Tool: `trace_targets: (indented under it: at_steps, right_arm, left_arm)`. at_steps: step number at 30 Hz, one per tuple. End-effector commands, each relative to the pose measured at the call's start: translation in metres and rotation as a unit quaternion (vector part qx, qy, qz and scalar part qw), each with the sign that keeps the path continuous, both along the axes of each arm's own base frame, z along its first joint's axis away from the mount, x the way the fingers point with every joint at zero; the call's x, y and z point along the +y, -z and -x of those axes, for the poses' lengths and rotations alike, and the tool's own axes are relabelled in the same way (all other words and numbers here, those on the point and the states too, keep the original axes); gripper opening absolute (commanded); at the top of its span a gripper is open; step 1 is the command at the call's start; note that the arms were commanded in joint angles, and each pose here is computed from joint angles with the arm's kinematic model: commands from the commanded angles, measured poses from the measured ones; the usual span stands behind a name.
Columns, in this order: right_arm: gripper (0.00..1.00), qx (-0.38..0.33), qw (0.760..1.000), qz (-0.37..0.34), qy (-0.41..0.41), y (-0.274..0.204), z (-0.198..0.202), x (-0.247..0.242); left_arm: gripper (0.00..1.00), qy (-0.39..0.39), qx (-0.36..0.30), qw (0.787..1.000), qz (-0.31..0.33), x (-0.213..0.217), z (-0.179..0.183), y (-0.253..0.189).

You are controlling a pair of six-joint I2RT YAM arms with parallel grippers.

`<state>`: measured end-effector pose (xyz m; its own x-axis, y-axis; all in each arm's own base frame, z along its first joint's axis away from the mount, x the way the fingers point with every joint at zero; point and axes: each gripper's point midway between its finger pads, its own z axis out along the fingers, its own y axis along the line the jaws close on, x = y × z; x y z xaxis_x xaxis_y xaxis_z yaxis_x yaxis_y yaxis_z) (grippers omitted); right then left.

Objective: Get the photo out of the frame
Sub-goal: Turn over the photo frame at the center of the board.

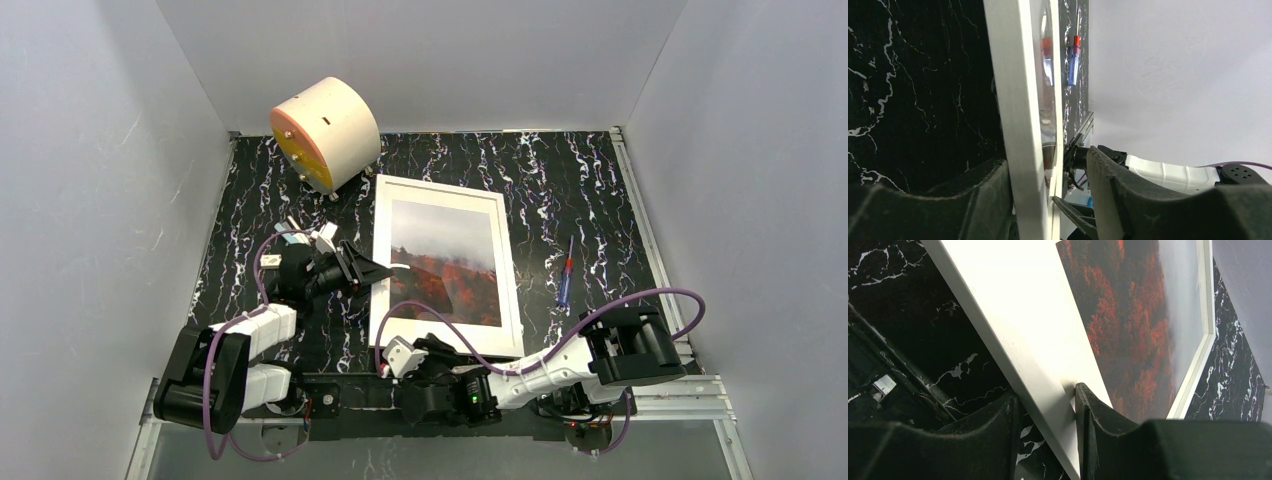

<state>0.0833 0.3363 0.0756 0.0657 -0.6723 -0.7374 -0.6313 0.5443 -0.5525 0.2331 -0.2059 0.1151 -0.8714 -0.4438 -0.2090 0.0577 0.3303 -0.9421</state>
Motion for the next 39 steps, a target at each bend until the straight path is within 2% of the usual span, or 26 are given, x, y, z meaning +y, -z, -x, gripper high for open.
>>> trace_targets:
  at_steps: [1,7,9,14,17,21,31,39]
  right_arm:
    - [0.33,0.044,0.988,-0.144,0.028,-0.033,0.007,0.026]
    - [0.33,0.046,0.988,-0.146,0.028,-0.035,0.008,0.029]
    - [0.33,0.048,0.988,-0.147,0.03,-0.035,0.008,0.029]
    - [0.33,0.049,0.987,-0.153,0.031,-0.037,0.007,0.027]
    - [0.33,0.049,0.986,-0.155,0.032,-0.038,0.006,0.026]
    - [0.33,0.052,0.985,-0.162,0.035,-0.039,0.006,0.025]
    - [0.33,0.052,0.985,-0.162,0.034,-0.038,0.007,0.027]
    - [0.33,0.054,0.985,-0.162,0.029,-0.037,0.009,0.03]
  left_arm:
    - [0.45,0.018,-0.024,1.0,0.01,-0.004,0.005,-0.01]
    - [0.31,0.013,-0.03,0.999,0.005,-0.003,0.002,-0.01]
    - [0.3,0.014,-0.031,0.999,0.001,-0.003,0.002,-0.009]
    - [0.37,0.013,-0.03,0.999,-0.011,-0.002,0.0,-0.006]
    - [0.47,0.011,-0.03,0.999,-0.014,-0.002,-0.002,-0.006]
    - [0.52,0.008,-0.028,0.999,-0.019,-0.002,-0.005,-0.003]
    - [0.54,0.008,-0.027,0.999,-0.024,-0.006,-0.013,-0.001]
    - [0.51,0.007,-0.041,0.999,-0.014,-0.009,-0.019,-0.011]
